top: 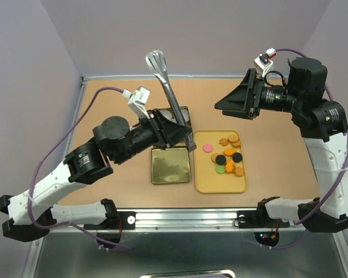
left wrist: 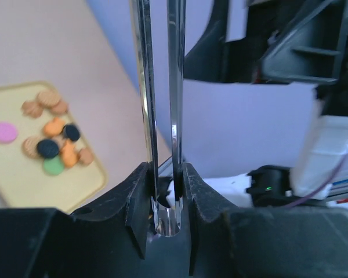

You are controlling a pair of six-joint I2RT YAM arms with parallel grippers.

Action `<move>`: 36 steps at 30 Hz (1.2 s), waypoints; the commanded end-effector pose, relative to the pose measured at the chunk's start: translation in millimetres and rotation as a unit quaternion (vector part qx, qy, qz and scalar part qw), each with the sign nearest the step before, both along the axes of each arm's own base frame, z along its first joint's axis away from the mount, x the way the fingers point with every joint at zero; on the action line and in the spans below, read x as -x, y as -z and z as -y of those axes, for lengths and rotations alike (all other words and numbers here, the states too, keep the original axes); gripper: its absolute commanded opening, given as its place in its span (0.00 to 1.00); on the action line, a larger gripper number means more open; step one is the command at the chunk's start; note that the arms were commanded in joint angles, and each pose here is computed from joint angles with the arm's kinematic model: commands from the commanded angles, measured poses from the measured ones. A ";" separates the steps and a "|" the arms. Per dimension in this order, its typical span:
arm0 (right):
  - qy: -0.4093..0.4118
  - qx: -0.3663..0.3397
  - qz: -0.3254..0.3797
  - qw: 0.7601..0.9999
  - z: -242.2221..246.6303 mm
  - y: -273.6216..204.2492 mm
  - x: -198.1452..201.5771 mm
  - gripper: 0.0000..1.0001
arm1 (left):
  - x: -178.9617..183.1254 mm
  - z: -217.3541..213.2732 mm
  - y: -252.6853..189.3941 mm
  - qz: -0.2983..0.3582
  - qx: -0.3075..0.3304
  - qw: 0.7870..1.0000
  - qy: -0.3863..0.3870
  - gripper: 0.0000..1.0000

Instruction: Pack the cookies

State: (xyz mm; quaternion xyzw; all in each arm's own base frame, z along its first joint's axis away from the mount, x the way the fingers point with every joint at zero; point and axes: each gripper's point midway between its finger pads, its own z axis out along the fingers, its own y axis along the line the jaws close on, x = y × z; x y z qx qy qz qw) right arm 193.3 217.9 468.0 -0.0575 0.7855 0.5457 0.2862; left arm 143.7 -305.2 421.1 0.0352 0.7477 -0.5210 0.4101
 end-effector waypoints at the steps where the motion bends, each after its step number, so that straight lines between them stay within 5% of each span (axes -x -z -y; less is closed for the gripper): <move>1: -0.086 -0.076 0.070 0.991 -16.3 -54.2 15.7 1.00 | -2.5 0.3 -59.0 0.068 0.104 0.992 0.019 0.00; 11: -0.195 -0.115 0.168 0.960 -42.0 -103.6 43.6 0.93 | -9.4 27.6 -83.2 0.119 0.149 0.977 0.097 0.00; 15: -0.213 -0.114 0.157 0.958 -53.0 -96.0 43.0 0.89 | -13.8 42.6 -87.9 0.125 0.170 0.970 0.116 0.00; 26: -0.180 -0.112 0.206 0.955 -45.6 -109.9 50.4 0.77 | -9.5 27.5 -106.0 0.138 0.195 0.966 0.102 0.00; 36: -0.137 -0.121 0.247 0.952 -40.1 -133.8 46.1 0.77 | 3.8 -0.9 -112.3 0.133 0.215 0.964 0.085 0.00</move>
